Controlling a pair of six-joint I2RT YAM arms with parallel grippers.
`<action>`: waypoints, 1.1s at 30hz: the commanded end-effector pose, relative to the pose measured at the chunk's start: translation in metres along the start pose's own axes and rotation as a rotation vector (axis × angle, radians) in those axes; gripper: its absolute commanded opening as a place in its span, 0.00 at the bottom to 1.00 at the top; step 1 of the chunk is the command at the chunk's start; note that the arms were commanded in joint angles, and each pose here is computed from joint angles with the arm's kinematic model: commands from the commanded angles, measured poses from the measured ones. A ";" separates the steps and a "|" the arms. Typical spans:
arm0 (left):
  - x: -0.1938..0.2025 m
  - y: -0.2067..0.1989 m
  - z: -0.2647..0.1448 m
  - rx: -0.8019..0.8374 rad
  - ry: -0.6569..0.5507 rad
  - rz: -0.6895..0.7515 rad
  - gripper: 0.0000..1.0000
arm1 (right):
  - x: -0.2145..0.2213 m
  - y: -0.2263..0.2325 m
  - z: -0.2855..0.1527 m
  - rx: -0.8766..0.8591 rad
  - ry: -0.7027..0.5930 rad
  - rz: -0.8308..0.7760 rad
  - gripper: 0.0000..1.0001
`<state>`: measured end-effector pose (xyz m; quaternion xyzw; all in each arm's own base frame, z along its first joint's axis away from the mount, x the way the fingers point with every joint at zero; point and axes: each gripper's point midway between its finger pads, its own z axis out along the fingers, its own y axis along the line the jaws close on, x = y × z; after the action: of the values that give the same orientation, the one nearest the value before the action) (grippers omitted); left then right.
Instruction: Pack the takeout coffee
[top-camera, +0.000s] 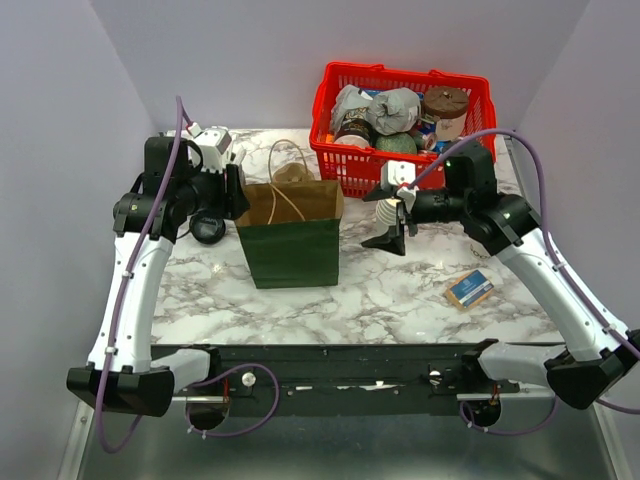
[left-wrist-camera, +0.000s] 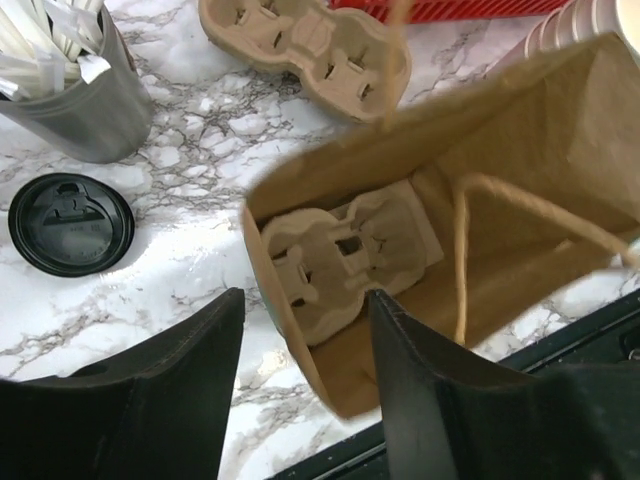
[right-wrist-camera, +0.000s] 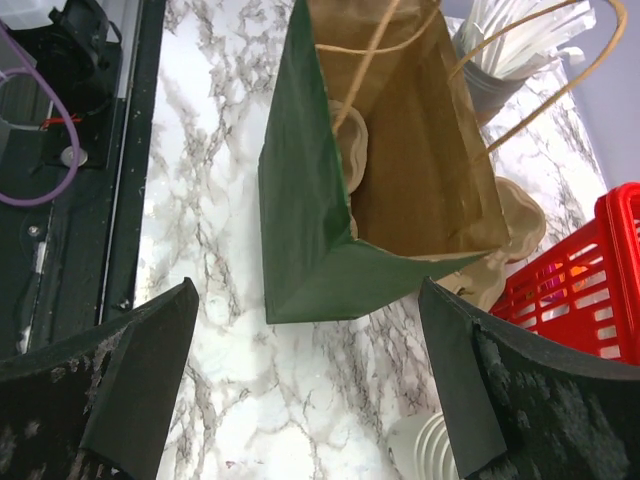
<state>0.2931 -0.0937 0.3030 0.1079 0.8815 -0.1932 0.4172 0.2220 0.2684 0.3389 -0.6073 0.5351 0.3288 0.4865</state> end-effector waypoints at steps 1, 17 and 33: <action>0.011 -0.008 -0.014 0.026 0.026 -0.005 0.63 | 0.007 -0.014 0.005 0.064 0.014 0.026 1.00; 0.023 -0.006 0.015 0.104 0.093 -0.063 0.03 | 0.001 -0.076 0.046 0.241 -0.046 0.626 1.00; -0.106 0.062 -0.098 -0.310 -0.219 0.354 0.00 | -0.033 -0.164 -0.060 0.685 -0.133 0.456 1.00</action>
<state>0.2610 -0.1215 0.3983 0.2648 0.7987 -0.2112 0.4974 0.3438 0.2501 0.3891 -0.3041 0.7125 0.3152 0.5482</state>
